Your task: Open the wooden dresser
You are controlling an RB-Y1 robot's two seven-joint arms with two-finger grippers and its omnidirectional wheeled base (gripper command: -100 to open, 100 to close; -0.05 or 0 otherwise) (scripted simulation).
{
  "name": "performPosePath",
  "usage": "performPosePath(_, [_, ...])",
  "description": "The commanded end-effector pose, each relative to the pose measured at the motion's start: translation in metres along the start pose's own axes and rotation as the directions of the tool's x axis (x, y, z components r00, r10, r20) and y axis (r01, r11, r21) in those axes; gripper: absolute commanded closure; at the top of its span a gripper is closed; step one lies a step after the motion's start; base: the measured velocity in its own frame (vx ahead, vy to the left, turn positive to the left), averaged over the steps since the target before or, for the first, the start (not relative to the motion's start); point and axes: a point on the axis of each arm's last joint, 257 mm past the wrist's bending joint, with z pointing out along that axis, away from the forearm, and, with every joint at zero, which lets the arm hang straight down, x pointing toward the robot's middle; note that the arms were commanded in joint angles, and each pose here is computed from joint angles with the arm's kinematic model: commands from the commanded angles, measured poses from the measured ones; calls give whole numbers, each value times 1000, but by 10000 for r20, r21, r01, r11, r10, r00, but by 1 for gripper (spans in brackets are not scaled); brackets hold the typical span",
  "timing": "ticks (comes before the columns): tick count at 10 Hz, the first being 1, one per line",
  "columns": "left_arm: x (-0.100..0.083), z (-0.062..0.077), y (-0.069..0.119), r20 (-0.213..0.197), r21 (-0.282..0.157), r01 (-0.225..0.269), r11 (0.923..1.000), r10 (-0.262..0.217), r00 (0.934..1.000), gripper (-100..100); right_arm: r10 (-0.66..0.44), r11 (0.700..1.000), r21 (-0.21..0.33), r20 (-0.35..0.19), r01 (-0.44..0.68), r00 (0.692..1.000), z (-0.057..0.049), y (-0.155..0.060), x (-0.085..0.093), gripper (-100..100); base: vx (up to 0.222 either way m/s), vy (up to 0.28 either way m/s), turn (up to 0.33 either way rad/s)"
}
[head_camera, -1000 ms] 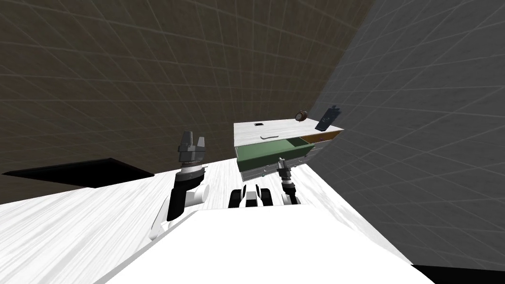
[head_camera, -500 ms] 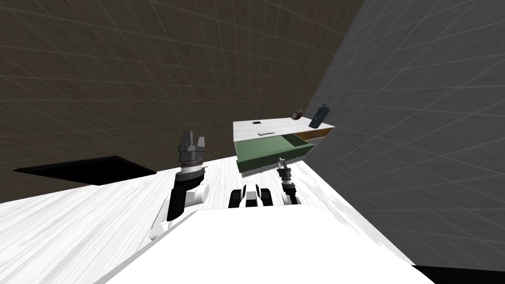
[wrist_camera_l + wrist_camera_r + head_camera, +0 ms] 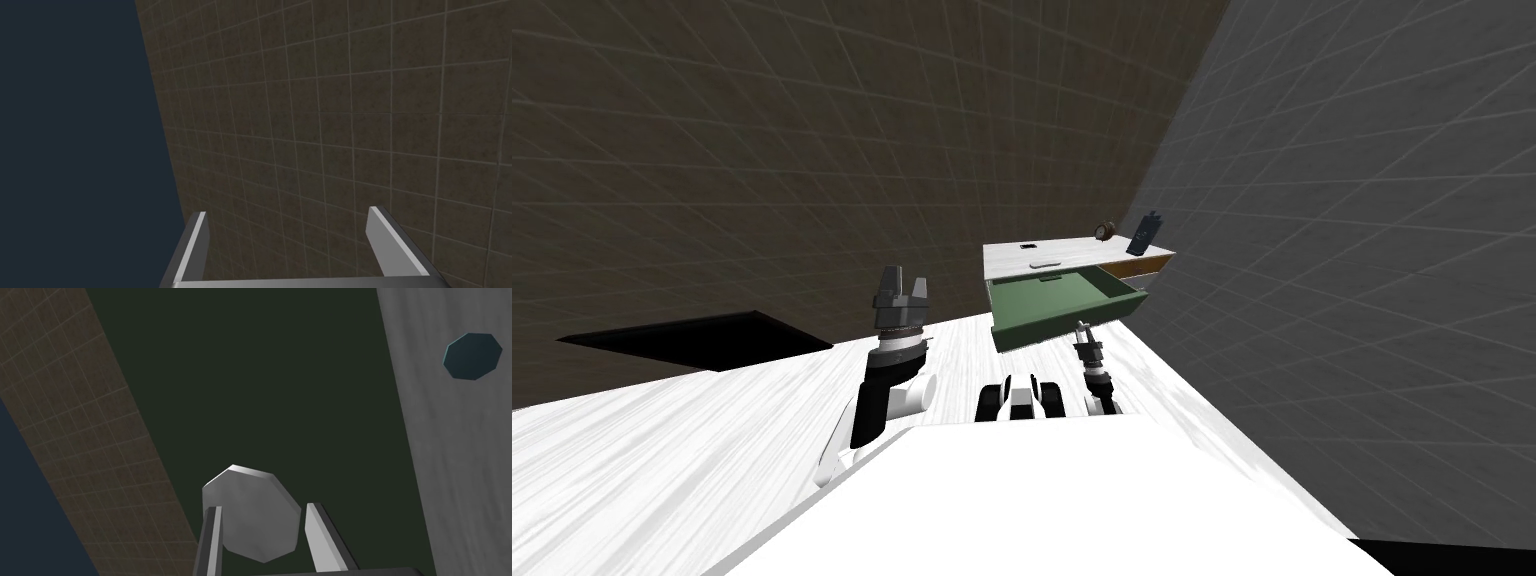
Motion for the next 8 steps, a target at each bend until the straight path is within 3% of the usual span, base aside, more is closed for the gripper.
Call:
performPosePath(1, [0,0,0,0,-1,1,10000,-1,10000,0,34,10000,-31,49,-34,10000,16,-6,6,-100,-45,38,-19])
performPosePath(8, [0,0,0,1,-1,0,10000,0,10000,0,139,9999,-66,150,-138,9998,70,-32,25,-100,-45,46,-17])
